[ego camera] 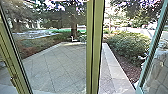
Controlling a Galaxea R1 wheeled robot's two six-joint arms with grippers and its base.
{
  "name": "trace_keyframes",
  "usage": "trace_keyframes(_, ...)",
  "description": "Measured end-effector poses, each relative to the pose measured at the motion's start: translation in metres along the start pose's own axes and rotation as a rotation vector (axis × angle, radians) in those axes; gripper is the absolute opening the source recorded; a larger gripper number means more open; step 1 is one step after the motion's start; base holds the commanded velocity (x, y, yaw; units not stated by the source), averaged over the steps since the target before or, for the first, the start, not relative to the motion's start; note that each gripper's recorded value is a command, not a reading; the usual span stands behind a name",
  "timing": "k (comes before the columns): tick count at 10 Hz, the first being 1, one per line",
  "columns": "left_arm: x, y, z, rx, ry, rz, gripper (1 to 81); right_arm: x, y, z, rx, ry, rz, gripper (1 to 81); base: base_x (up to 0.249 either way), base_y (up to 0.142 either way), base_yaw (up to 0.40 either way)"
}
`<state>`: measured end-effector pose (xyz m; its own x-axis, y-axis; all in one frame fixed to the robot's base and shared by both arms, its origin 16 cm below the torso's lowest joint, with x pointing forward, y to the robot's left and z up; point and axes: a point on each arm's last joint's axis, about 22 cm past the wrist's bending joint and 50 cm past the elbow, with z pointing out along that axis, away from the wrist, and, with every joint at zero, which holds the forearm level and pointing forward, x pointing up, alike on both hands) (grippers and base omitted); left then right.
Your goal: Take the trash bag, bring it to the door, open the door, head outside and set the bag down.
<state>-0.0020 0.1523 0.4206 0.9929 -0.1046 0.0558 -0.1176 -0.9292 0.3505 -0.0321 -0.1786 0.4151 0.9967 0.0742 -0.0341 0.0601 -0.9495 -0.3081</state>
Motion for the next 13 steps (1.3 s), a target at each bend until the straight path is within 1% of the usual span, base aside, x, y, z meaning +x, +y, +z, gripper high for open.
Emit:
trace_keyframes(5, -0.0005, 0.0002, 0.0, -0.001, -0.002, 0.0, 1.0, -0.0007, 0.0001, 0.0, 0.0, -0.002, -0.003, 81.1, 0.0, 0.0, -0.182)
trace_keyframes(8, -0.003, 0.0004, 0.0, -0.001, -0.006, -0.001, 1.0, 0.0028, 0.0002, -0.0001, 0.0, 0.005, -0.004, 81.1, 0.0, 0.0, -0.184)
trace_keyframes(9, -0.0026, 0.0001, -0.0001, -0.001, -0.004, -0.001, 1.0, -0.0003, 0.0001, 0.0, 0.0, -0.001, -0.004, 81.1, 0.0, 0.0, -0.172)
trace_keyframes(13, -0.0028, 0.0004, -0.0001, -0.001, -0.005, -0.001, 1.0, -0.0003, 0.0001, 0.0, 0.0, -0.001, -0.004, 81.1, 0.0, 0.0, -0.086)
